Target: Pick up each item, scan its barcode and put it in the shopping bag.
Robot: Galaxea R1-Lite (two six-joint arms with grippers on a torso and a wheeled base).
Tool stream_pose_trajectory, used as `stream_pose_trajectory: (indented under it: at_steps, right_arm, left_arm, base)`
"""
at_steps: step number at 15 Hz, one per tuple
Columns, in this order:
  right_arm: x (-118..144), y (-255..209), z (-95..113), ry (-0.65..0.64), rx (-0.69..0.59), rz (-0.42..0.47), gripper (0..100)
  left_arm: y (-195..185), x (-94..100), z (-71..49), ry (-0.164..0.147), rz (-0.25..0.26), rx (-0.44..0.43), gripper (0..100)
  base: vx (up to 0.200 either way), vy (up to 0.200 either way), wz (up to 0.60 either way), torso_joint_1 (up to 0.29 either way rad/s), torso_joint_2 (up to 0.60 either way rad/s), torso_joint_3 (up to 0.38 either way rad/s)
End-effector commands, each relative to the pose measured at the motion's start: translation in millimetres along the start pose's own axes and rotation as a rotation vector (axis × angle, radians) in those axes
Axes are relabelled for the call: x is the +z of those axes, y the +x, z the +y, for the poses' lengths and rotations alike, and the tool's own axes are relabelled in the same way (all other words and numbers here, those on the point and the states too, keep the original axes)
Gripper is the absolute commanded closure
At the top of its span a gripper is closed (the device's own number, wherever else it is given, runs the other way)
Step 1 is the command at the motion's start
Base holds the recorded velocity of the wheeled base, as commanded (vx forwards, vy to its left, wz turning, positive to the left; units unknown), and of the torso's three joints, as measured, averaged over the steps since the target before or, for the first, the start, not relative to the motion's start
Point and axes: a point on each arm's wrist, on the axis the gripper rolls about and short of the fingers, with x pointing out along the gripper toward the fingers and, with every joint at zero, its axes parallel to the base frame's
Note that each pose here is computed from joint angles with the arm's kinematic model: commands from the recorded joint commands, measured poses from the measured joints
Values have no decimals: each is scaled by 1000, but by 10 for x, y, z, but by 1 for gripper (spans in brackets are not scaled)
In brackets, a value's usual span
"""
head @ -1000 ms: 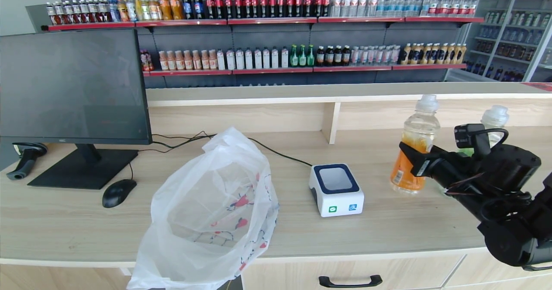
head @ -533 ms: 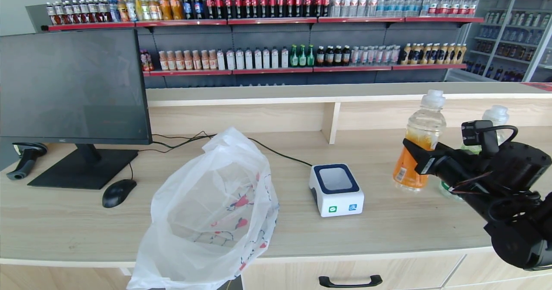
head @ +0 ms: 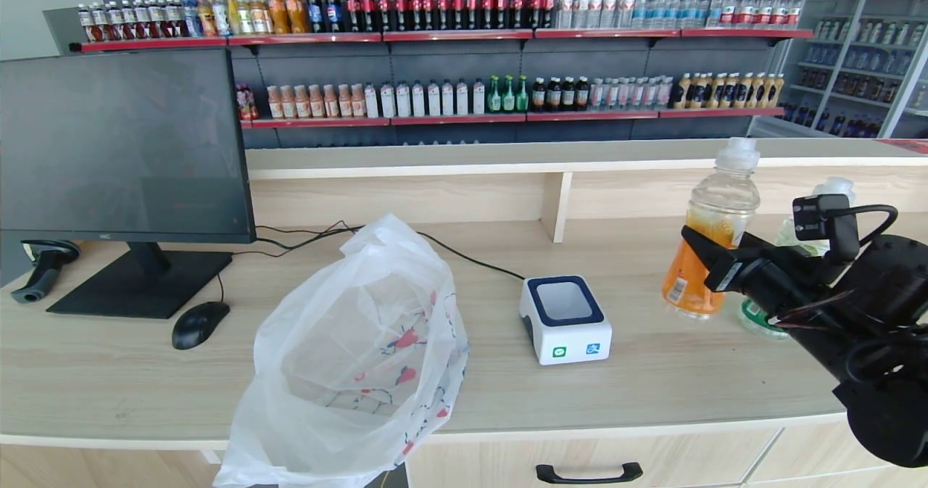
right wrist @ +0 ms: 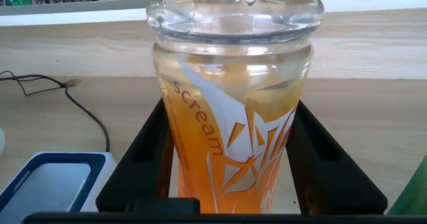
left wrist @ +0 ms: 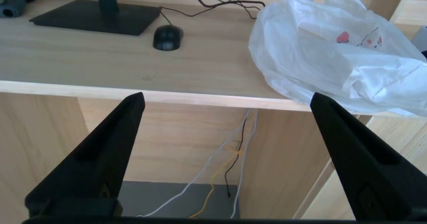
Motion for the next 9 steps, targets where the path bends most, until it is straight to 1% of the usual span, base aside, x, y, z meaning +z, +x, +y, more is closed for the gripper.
stream_pose_trajectory:
  at_steps: [1, 3, 5, 9]
  right_arm:
    - [111, -74, 156, 1, 52, -29, 100]
    - [174, -149, 331, 9, 113, -42, 100]
    - [270, -201, 491, 18, 171, -74, 100]
    - [401, -285, 775, 43, 280, -119, 100]
  left_arm:
    - [0, 0, 0, 0, -1, 0, 0]
    - [0, 0, 0, 0, -1, 2, 0]
    - [0, 0, 0, 0, -1, 0, 0]
    - [0, 0, 0, 0, -1, 0, 0]
  base:
    - [0, 0, 0, 0, 0, 0]
    - [0, 0, 0, 0, 0, 0]
    - [0, 0, 0, 0, 0, 0]
    - [0, 0, 0, 0, 0, 0]
